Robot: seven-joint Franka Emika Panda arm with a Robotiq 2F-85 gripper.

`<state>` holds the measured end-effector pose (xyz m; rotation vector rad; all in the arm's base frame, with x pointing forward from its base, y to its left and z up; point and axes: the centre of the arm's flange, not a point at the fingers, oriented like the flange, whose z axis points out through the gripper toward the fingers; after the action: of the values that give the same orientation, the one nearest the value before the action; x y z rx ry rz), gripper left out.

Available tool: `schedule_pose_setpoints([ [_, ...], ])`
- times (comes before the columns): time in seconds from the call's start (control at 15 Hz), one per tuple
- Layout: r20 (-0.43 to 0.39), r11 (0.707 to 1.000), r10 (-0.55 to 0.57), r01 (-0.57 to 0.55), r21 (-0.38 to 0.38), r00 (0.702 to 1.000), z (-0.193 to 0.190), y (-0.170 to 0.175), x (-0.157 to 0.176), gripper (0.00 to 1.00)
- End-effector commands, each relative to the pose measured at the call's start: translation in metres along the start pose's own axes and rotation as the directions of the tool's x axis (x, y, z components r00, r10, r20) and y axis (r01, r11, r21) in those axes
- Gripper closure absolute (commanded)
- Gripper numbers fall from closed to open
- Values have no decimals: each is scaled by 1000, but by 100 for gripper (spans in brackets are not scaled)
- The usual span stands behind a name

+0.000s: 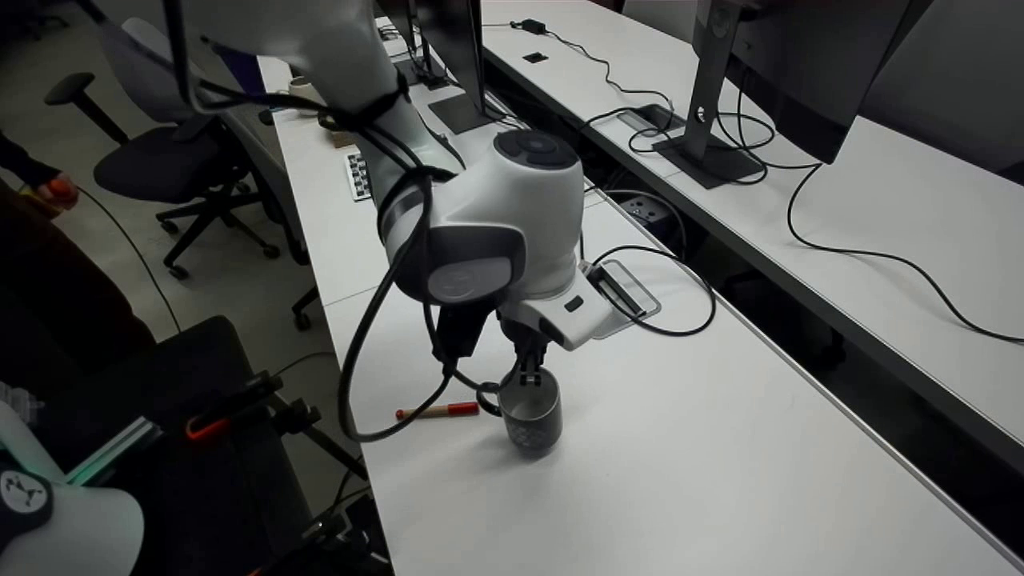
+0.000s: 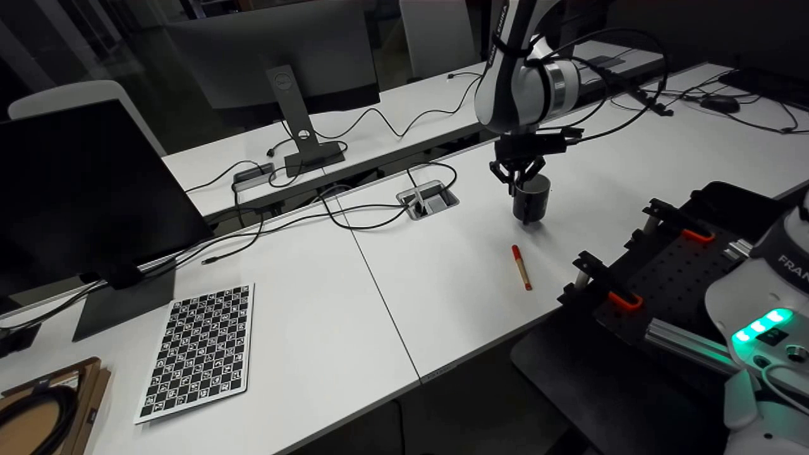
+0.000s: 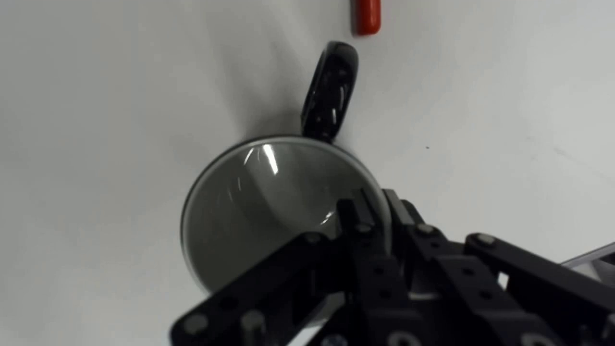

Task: Pick up the black cup from the table and move it slightly to the left.

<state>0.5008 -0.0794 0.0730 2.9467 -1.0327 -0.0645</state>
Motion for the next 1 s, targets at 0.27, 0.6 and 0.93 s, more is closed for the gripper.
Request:
schedule_pose_setpoints([
  [0.27,-87,937,-348,345,-56,933,-46,-86,-40,98],
  [0.6,-91,836,-547,537,-109,832,-46,-144,-77,98],
  [0.93,-96,732,-681,668,-136,726,-53,-195,-108,98],
])
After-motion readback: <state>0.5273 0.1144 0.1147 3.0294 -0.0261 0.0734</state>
